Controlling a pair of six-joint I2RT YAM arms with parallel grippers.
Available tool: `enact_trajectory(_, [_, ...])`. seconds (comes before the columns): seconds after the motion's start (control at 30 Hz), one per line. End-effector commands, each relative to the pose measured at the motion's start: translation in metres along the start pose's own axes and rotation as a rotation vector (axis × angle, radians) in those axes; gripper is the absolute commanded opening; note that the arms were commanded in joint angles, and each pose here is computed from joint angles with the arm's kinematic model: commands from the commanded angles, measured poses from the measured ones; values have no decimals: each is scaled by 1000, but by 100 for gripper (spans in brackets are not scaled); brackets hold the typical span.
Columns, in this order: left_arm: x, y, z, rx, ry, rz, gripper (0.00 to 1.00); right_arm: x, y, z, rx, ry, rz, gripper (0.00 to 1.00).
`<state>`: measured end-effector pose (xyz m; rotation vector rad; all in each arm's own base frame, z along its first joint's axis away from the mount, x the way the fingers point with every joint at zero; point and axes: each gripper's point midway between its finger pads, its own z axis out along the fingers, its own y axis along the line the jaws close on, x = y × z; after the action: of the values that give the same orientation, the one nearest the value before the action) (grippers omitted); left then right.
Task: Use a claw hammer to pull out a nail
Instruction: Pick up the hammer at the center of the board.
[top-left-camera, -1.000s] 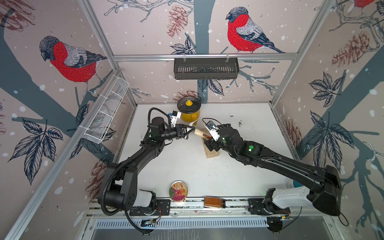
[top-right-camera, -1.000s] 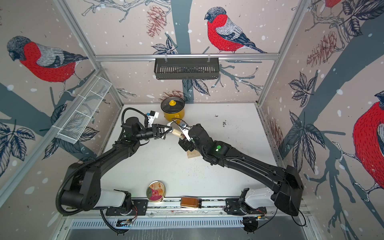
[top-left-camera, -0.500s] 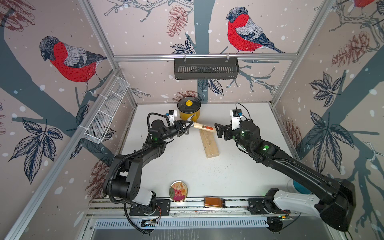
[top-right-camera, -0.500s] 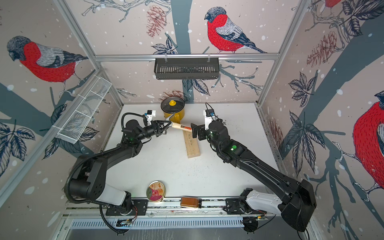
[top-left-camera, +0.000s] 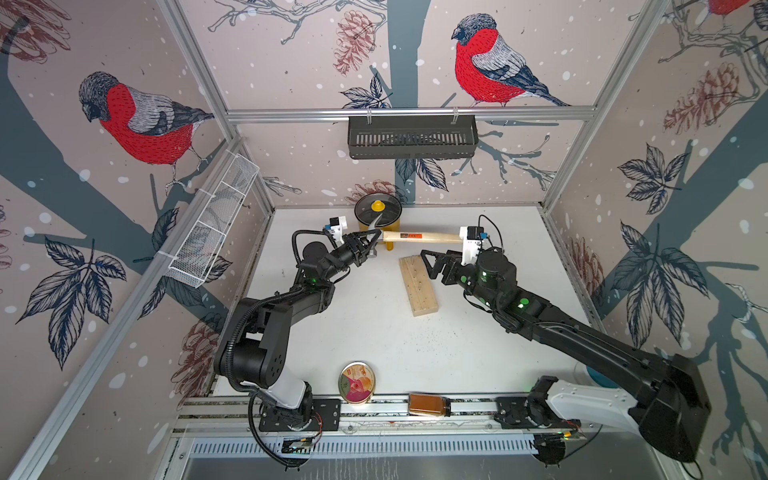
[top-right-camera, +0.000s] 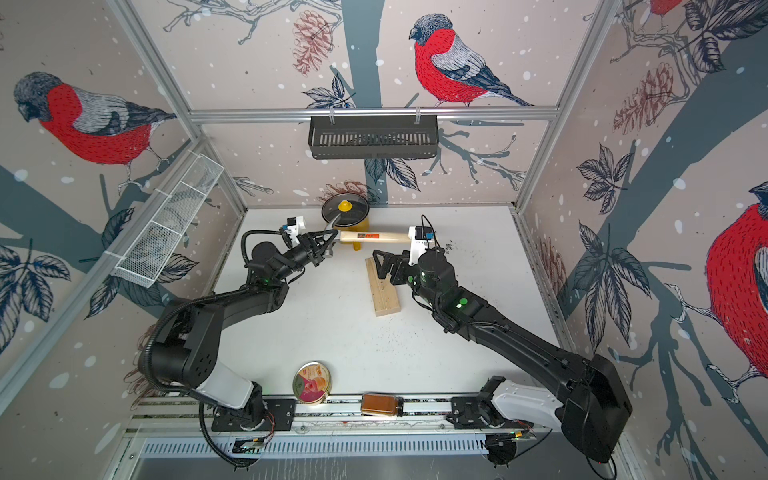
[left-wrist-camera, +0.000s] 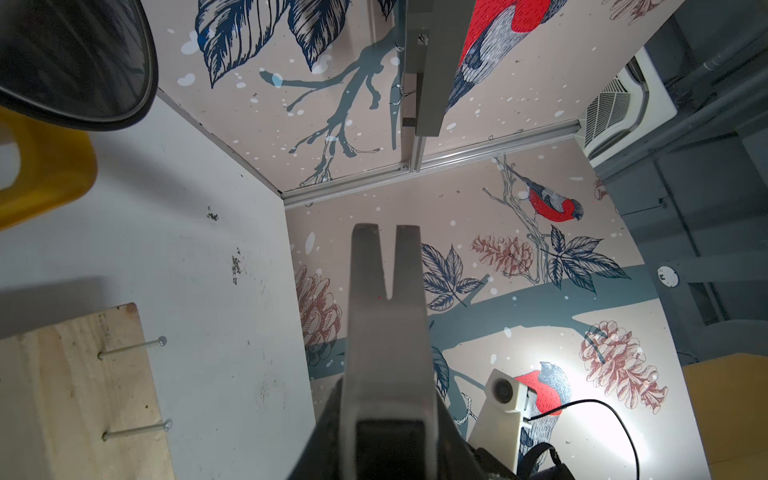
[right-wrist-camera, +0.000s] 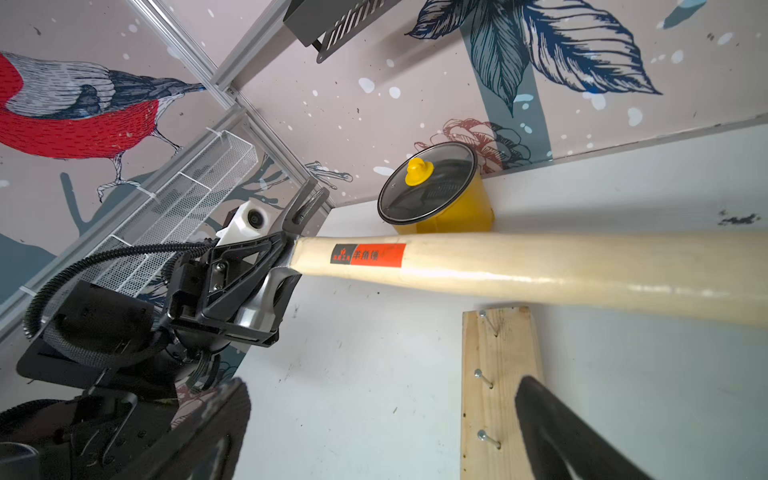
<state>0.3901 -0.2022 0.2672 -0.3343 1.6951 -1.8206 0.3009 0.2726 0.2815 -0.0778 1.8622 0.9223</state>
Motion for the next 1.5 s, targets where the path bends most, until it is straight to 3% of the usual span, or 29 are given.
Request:
enact_trajectory(0.0, [-7, -43, -3, 159, -58, 79, 0, -13, 12, 0, -71, -66, 98, 96])
enact_trajectory(0.27, [-6, -52, 4, 198, -105, 63, 0, -15, 13, -2, -139, -128, 205, 79])
enact_trajectory(0.53, [-4, -55, 12, 217, -148, 41, 0, -18, 6, -3, -171, -194, 296, 57])
enact_trajectory(0.83, [-4, -58, 11, 283, -188, -15, 0, -20, 1, 0, -239, -265, 412, 50])
enact_trajectory(1.47, [10, -58, 16, 360, -206, -70, 0, -24, 2, 28, -350, -291, 521, 49])
